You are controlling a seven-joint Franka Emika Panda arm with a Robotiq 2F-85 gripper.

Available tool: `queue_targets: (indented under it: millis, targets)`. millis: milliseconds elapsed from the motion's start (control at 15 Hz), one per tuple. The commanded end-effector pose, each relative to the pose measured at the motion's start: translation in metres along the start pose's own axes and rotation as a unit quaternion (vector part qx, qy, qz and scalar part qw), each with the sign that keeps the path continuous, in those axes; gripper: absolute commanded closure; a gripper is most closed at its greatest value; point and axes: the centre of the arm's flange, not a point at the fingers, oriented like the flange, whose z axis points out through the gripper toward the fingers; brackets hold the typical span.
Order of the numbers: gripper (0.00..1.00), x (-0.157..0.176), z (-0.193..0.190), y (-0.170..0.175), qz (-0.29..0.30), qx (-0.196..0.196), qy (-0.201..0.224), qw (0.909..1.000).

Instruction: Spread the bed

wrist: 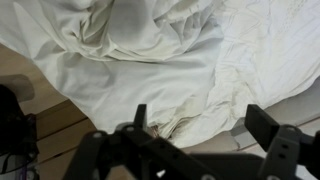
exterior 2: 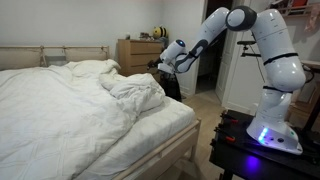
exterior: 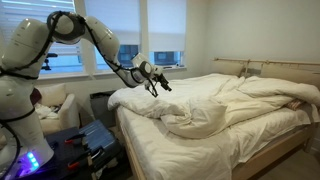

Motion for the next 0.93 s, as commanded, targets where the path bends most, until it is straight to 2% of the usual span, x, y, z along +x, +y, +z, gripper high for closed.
queue_targets:
  millis: [0,133,333,600,867]
  targets:
    - [0.0,-0.026,0.008,-0.016,0.027,-0.024,0.045,0.9983]
    - [0.0,-0.022,0.02,-0.017,0.022,-0.043,0.043,0.9979]
    - [0.0,-0.035,0.047,-0.012,0.013,-0.061,0.023,0.9978]
    - [0.0,-0.049,0.083,0.012,0.011,-0.074,-0.007,0.9972]
    - [0.0,-0.043,0.107,0.04,0.018,-0.076,-0.021,0.9967]
